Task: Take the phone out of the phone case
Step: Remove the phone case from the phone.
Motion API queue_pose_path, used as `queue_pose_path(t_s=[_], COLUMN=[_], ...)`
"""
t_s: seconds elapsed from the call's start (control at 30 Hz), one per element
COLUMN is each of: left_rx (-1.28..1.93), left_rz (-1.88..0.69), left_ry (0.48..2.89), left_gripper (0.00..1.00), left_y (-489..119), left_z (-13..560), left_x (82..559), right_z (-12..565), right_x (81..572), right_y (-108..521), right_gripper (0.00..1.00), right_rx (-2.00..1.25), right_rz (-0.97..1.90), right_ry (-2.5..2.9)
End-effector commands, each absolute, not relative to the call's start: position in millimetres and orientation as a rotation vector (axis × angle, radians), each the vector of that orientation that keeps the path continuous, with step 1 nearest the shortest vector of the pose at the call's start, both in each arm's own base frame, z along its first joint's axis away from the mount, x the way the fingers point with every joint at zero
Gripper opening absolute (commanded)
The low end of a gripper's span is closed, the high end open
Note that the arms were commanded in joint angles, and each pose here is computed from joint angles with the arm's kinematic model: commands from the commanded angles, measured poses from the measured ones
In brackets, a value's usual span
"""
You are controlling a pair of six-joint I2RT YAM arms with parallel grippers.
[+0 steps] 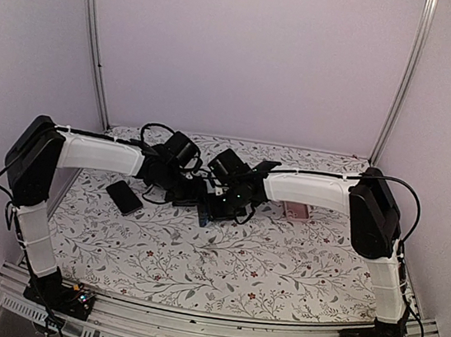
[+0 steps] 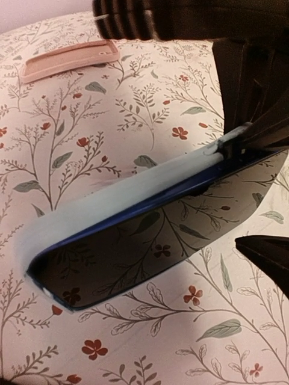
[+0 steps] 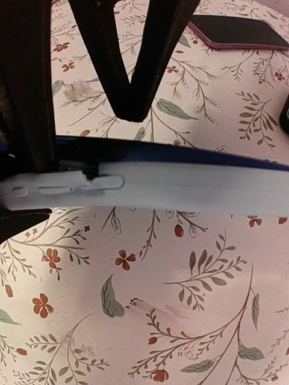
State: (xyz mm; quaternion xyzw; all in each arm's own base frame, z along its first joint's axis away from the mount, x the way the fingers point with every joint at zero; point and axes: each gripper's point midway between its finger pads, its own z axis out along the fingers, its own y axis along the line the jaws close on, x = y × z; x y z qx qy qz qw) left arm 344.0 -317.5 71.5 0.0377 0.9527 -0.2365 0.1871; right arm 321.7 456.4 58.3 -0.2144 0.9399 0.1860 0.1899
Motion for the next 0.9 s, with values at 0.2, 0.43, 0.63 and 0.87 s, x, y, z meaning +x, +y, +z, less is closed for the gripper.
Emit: queue_pose_path(t_s=[0.2,0.43,0.63,0.87], left_rx=[0.038,-0.003,-0.022,-0.047], left_rz=[-0.46,-0.519,-0.566,-0.509], left_ry=[2.878,2.856,2.836,2.855], left_gripper=[0.48,0.46,0.43,0.39], left_y=[-271,-265,-264,-252], left_z=[9,14,11,1], left_x=[310,305,303,298], right_z=[169,179,168,156], right_x=[333,318,309,304], right_y=[482,494,504,512], right_gripper=[0.0,0.0,0.0,0.0], right_rx=[-0.611,-0.646,-0.665,-0.617], right_rz=[0.402,0.508,0.595,0.671], right_ry=[2.28,2.265,2.302,2.344])
